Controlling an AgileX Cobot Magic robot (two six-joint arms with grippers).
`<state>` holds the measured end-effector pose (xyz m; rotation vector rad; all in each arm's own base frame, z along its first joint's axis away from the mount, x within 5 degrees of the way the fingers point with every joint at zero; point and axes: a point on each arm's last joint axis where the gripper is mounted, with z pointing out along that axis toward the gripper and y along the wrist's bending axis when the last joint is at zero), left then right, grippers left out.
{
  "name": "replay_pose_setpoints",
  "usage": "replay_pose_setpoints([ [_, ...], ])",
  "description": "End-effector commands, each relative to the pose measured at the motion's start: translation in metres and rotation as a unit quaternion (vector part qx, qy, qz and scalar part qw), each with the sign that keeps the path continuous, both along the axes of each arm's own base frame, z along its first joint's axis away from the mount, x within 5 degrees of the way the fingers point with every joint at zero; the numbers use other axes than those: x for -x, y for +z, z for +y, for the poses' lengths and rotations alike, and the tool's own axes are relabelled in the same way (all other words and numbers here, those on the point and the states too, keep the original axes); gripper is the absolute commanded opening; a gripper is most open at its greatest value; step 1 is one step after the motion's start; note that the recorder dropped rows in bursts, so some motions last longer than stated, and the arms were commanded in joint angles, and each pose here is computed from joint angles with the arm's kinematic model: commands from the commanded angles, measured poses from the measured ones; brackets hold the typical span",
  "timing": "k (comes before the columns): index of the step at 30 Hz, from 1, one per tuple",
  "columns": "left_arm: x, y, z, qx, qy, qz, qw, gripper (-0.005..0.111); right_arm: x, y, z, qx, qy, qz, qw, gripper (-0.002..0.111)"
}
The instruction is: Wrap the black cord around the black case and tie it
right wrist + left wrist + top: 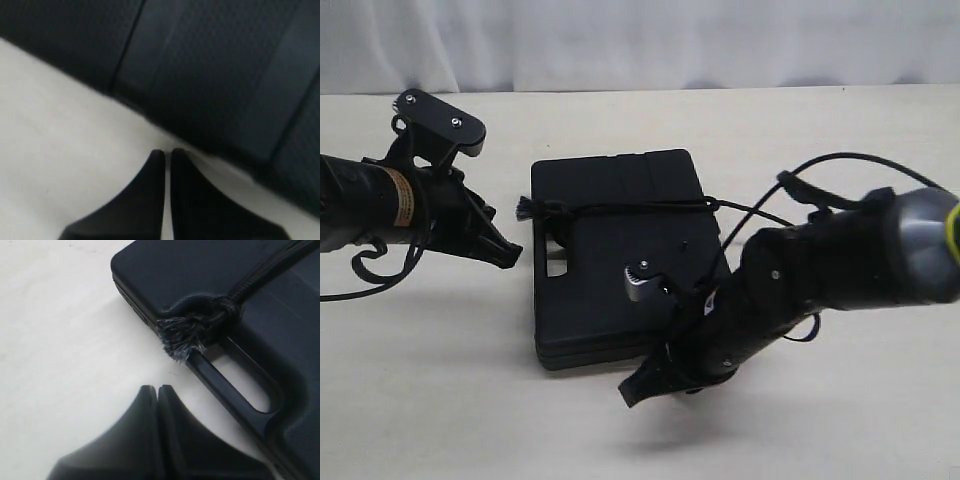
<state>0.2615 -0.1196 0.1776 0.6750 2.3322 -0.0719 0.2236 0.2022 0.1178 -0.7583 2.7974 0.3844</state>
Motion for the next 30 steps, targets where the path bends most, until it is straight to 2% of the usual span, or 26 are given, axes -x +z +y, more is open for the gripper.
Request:
replay_pose_setpoints([
  [1, 0.002, 0.001, -0.002, 0.007, -0.002, -0.002, 1.0, 0.0, -0.023, 0.003, 0.017, -0.025, -0.015, -0.05, 0.998, 0.004],
  [7, 0.001, 0.001, -0.003, 0.01, -0.005, -0.005, 1.0, 0.0, -0.041, 0.012, 0.024, -0.056, -0.048, -0.096, 0.993, 0.004],
  [11, 0.001, 0.002, -0.004, 0.015, -0.008, -0.009, 1.0, 0.0, -0.041, 0.017, 0.025, -0.067, -0.057, -0.099, 0.991, 0.004],
  [15, 0.001, 0.003, -0.005, 0.021, -0.01, -0.014, 1.0, 0.0, -0.031, 0.035, 0.02, -0.066, -0.024, -0.095, 0.993, 0.004],
  [19, 0.005, 0.014, -0.001, 0.018, -0.005, -0.024, 1.0, 0.0, -0.017, 0.07, 0.006, -0.102, -0.03, -0.152, 0.983, 0.004],
  [23, 0.025, 0.043, 0.003, 0.073, -0.028, -0.094, 0.993, 0.0, 0.001, 0.102, -0.013, -0.14, -0.038, -0.22, 0.965, 0.004],
  [27, 0.054, 0.073, 0.004, 0.165, -0.082, -0.197, 0.963, 0.0, 0.017, 0.126, -0.03, -0.174, -0.048, -0.283, 0.942, 0.004],
  [30, 0.07, 0.09, 0.007, 0.201, -0.103, -0.247, 0.942, 0.0, 0.028, 0.144, -0.039, -0.198, -0.049, -0.308, 0.929, 0.004],
])
